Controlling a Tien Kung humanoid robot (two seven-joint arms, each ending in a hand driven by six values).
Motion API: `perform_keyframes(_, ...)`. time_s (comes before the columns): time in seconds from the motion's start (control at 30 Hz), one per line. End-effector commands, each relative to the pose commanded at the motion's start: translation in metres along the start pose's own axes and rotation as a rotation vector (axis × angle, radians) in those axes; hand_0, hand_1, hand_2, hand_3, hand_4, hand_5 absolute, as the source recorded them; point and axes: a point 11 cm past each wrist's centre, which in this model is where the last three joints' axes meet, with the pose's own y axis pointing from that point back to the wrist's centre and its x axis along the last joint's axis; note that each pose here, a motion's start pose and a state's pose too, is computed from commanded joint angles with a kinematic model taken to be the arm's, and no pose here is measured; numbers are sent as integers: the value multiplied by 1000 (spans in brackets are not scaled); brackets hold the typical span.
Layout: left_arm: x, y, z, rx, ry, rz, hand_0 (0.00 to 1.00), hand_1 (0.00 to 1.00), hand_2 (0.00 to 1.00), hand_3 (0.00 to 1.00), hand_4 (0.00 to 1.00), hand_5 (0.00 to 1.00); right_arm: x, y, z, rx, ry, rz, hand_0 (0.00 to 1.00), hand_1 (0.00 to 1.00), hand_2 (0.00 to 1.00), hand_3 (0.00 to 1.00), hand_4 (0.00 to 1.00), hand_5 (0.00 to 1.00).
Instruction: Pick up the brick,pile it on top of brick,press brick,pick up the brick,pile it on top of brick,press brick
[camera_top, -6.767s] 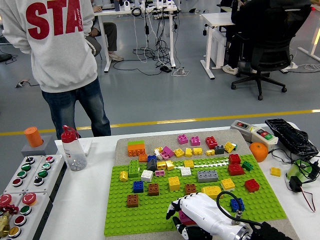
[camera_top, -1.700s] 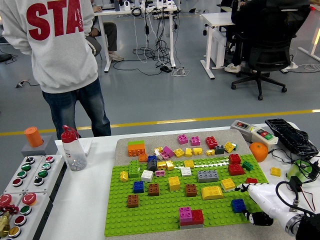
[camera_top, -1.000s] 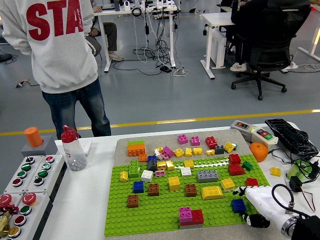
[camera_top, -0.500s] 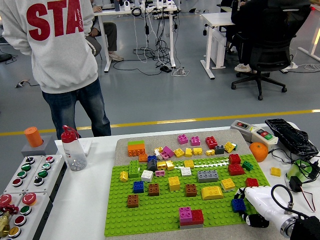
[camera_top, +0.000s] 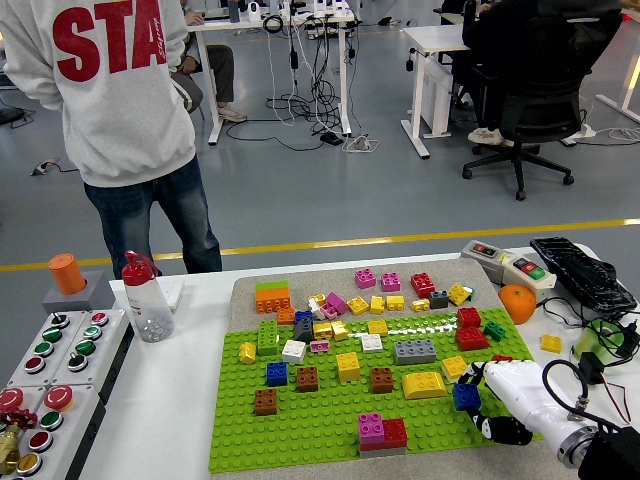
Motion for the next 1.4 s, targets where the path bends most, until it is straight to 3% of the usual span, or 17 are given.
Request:
perform_keyframes(0.23, 0, 0, 0, 2, 0, 0, 651, 678, 703, 572, 298, 998, 11, 3, -33, 71, -72, 4, 567, 585, 574, 586, 544, 120)
perform_keyframes(0.57, 0, 0, -1, 2, 0, 0, 651, 677, 703, 572, 298, 998, 11, 2, -68, 139, -96, -19, 566, 582, 574, 587, 522, 97)
perform_keyframes(1.4, 1, 0, -6, 13, -5, 1, 651, 676, 702, 572, 300, 998, -4, 3, -80, 145, -52, -84, 564, 579, 576, 586, 506, 105)
